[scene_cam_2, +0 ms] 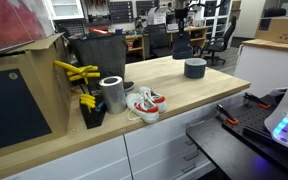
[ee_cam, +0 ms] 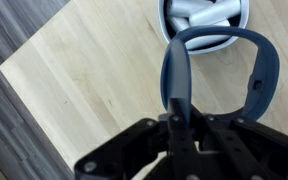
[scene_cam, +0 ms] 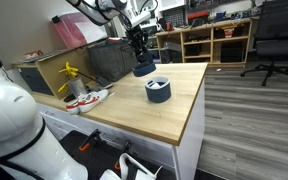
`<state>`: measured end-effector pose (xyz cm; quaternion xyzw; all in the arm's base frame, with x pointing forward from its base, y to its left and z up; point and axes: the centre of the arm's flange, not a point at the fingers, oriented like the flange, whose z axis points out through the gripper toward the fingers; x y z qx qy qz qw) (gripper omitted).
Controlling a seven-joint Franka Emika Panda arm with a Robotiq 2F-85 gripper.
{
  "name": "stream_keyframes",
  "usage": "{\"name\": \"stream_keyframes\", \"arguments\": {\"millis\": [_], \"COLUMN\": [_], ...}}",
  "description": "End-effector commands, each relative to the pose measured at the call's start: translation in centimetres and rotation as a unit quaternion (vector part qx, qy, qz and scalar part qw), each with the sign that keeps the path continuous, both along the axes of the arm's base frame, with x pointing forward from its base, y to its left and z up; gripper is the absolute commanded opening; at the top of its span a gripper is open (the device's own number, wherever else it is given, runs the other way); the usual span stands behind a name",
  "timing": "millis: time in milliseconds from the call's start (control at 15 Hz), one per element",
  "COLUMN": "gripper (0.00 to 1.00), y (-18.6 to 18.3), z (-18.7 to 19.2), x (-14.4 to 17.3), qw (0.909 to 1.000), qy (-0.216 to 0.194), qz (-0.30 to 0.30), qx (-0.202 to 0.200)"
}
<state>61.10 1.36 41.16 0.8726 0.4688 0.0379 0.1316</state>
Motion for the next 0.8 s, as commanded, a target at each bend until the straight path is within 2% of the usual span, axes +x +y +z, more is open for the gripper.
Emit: {"name": "stream_keyframes", "arguments": {"millis": [0,333,733], "gripper": [0.02,0.02,0.02], "y": [-1.0,-2.4,-4.7], "z": [1.2,1.3,0.4], "x": [-0.5,-1.0,-1.9], "qw": [0.9987,0.9962,0.9963], "qy": [0.005,0.008,-0.014], "qz": [0.048,0.084,0.08], "qx": [-0.012,-0.023,-0.028]}}
